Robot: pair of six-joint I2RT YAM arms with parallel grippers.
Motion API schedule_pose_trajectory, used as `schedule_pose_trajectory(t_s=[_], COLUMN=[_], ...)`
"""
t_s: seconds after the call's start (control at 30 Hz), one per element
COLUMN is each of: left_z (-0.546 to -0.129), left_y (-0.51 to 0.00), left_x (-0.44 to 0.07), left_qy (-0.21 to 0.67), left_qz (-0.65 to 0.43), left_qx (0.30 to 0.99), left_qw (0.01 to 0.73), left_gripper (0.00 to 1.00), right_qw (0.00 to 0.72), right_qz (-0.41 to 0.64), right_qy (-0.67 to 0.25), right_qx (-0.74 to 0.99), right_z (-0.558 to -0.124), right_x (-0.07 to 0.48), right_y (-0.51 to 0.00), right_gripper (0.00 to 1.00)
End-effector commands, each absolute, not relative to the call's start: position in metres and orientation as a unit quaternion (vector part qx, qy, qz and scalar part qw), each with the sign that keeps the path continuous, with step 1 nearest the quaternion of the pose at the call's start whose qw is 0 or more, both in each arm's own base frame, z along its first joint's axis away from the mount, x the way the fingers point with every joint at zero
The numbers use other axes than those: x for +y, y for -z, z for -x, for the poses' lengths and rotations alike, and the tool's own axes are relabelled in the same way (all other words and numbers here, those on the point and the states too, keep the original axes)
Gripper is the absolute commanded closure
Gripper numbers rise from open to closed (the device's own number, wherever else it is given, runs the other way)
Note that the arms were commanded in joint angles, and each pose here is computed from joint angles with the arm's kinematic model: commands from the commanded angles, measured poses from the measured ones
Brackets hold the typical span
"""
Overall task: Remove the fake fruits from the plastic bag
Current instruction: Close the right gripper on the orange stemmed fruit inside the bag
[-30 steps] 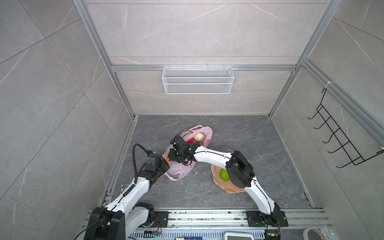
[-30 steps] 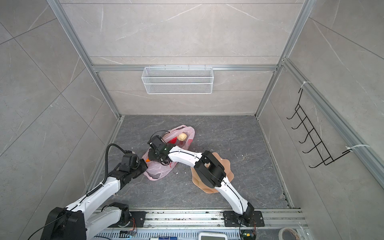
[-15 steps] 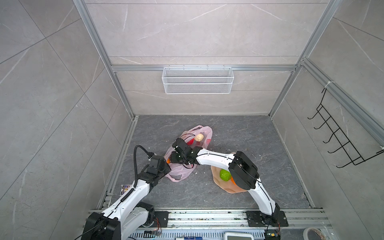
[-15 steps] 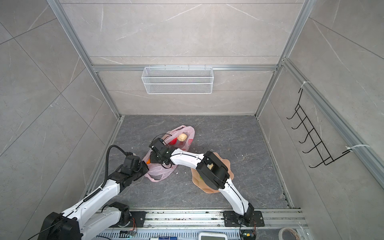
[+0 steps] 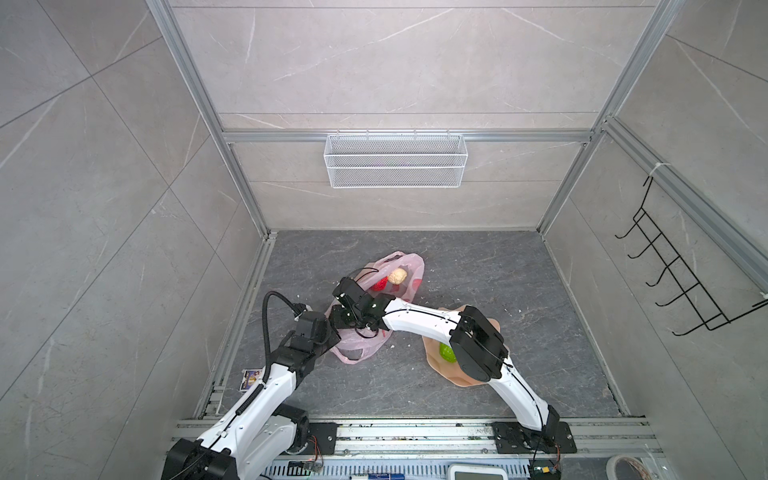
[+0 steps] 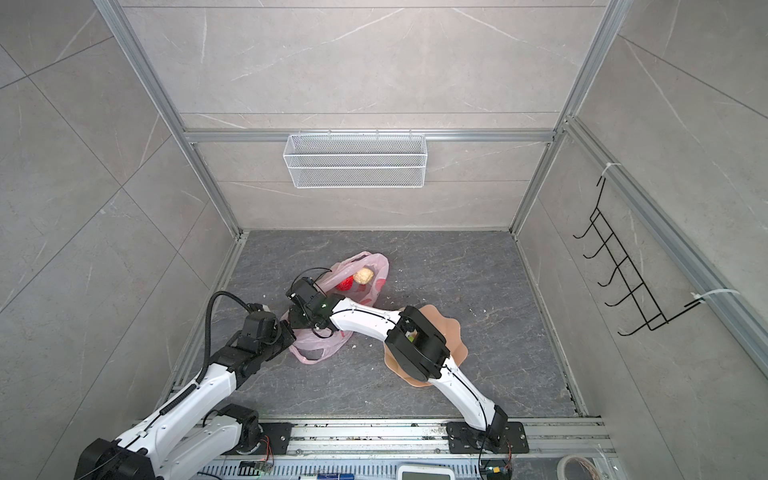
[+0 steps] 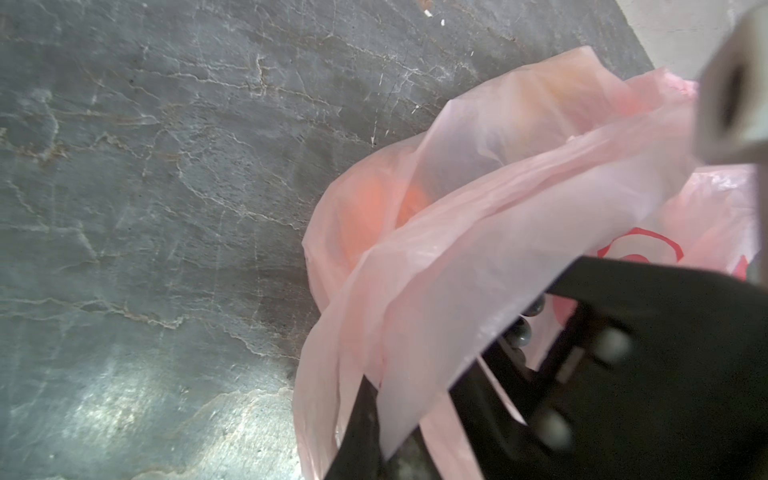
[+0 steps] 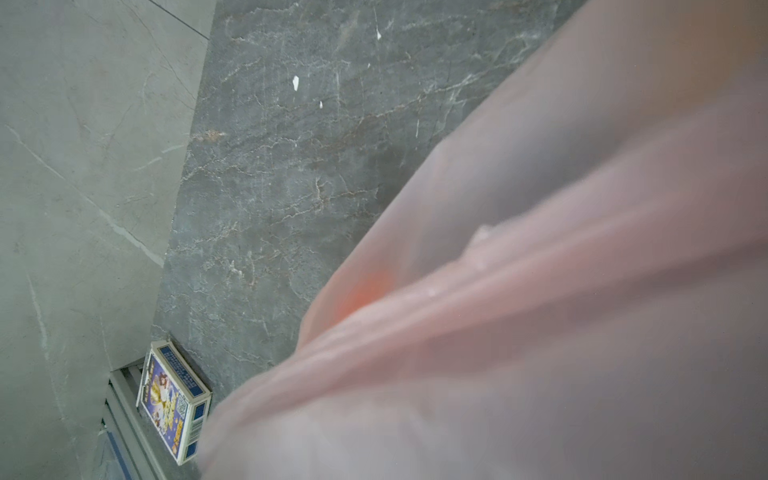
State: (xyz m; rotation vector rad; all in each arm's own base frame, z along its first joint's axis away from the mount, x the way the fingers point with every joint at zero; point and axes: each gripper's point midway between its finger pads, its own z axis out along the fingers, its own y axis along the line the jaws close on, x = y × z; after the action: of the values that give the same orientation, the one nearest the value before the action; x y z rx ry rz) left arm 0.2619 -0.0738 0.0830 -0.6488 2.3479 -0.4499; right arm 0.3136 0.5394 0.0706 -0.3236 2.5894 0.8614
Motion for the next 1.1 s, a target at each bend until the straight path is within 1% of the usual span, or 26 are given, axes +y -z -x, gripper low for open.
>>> schedule_pose_trajectory(t_s=[0.0,0.2,0.23,0.33,0.37,0.53,0.73,0.77,0.87,0.9,0.97,1.07], left_z=[-0.263,-0.263,-0.263,-0.262,-0.261,-0.259,-0.257,-0.257,-0.257,-0.257,-0.257,-0.257], left_y=[-0.089,-0.088,-0.089,-0.090,-0.090,-0.093,-0.092,-0.091,-0.091,-0.091,-0.091,-0.093], left_x=[-0.071,-0.072,-0.072,-0.074,-0.074,-0.074,-0.072,-0.071,-0.072,-0.071,-0.072,-0.072], left_qy=[0.170,0.173,0.175,0.182,0.184,0.190,0.186,0.185,0.185,0.185,0.188,0.190], left_qz=[0.250,0.250,0.249,0.250,0.250,0.251,0.252,0.254,0.253,0.254,0.253,0.253], left_qx=[0.893,0.892,0.891,0.889,0.888,0.884,0.883,0.883,0.884,0.883,0.882,0.881], left_qw=[0.333,0.335,0.335,0.338,0.340,0.347,0.349,0.348,0.348,0.348,0.349,0.352], left_gripper=[0.98,0.99,0.99,0.99,1.00,1.00,1.00,0.99,0.99,0.99,1.00,1.00], right_qw=[0.187,0.188,0.189,0.193,0.194,0.195,0.206,0.208,0.200,0.197,0.191,0.180], right_qz=[0.123,0.134,0.134,0.133,0.133,0.128,0.128,0.128,0.134,0.136,0.137,0.135], right_qy=[-0.278,-0.279,-0.278,-0.273,-0.270,-0.227,-0.205,-0.206,-0.214,-0.219,-0.232,-0.240], right_qx=[0.934,0.932,0.932,0.933,0.934,0.945,0.948,0.948,0.947,0.946,0.944,0.944], right_z=[-0.309,-0.311,-0.313,-0.319,-0.321,-0.331,-0.340,-0.341,-0.339,-0.338,-0.335,-0.333], right_x=[0.535,0.542,0.543,0.548,0.550,0.549,0.548,0.549,0.553,0.555,0.560,0.565], right_y=[-0.053,-0.047,-0.047,-0.042,-0.040,-0.016,-0.020,-0.022,-0.024,-0.024,-0.022,-0.014], right_gripper=[0.61,0.61,0.59,0.51,0.50,0.51,0.55,0.53,0.37,0.34,0.31,0.30])
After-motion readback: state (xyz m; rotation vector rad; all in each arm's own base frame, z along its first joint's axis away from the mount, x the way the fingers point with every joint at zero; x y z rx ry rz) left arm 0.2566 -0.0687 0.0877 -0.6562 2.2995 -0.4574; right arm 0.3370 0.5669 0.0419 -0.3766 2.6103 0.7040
